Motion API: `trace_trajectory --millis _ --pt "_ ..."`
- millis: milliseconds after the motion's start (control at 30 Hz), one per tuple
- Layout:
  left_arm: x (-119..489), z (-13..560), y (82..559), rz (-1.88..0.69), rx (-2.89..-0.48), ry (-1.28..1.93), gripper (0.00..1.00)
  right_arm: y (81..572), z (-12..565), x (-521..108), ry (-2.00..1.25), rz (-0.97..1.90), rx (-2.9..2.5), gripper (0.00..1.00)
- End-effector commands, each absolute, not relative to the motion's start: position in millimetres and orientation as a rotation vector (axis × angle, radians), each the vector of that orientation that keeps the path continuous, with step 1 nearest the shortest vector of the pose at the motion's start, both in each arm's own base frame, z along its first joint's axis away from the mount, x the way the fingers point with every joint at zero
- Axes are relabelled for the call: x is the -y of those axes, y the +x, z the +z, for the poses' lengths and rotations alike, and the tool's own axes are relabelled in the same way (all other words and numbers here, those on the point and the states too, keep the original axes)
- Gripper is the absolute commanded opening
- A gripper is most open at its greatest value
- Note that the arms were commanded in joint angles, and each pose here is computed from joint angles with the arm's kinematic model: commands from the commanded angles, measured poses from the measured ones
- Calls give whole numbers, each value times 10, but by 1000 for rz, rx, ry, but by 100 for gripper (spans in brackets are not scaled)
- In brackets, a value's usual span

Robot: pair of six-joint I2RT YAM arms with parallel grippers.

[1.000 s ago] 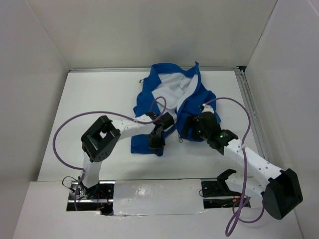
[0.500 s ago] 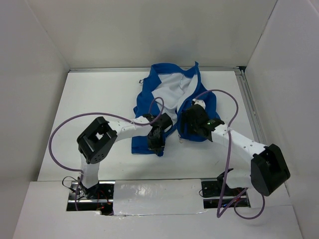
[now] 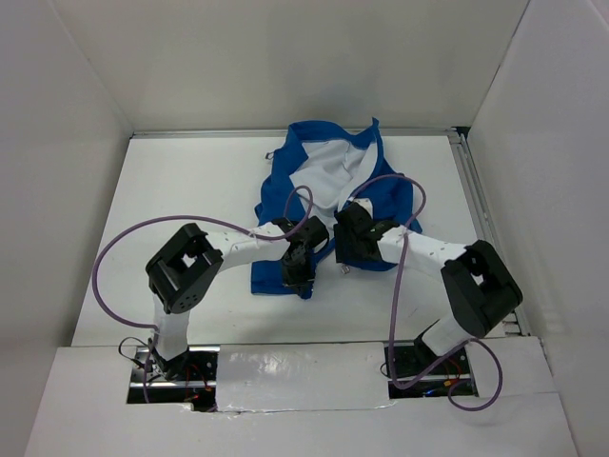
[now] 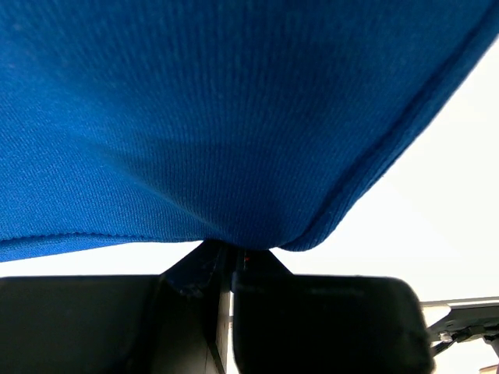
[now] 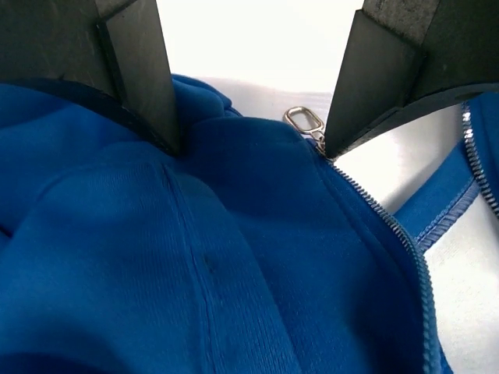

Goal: Zip up the jacket

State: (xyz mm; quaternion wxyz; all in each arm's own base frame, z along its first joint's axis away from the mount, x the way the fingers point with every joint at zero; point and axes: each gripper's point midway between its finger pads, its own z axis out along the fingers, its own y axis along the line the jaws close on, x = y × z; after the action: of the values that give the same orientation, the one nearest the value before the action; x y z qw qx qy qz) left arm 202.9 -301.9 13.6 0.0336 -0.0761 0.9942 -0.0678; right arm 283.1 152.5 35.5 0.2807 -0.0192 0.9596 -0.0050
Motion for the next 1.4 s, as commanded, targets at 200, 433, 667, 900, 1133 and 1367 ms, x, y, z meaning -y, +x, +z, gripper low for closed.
trace_trajectory --millis 200,433,667,900,1133,1367 --pt "2883 -334 1931 -88 -3093 -171 0 3098 423 -1615 19 -49 -2515 69" --pt "2911 -303 1935 -127 -3085 -156 0 3180 657 -1662 27 42 -2442 29" --pt "2891 -257 1941 -124 -3075 -151 0 3166 680 -1735 -18 93 -2453 19" --pt "2876 -176 1965 -134 -3048 -161 0 2891 969 -1866 -38 262 -2459 0" --pt "2940 -8 2072 -163 -3010 -162 0 2145 1422 -1591 204 488 -2473 0" --pt "3009 211 2132 -234 -2971 -149 0 1191 530 -1628 377 573 -2849 0"
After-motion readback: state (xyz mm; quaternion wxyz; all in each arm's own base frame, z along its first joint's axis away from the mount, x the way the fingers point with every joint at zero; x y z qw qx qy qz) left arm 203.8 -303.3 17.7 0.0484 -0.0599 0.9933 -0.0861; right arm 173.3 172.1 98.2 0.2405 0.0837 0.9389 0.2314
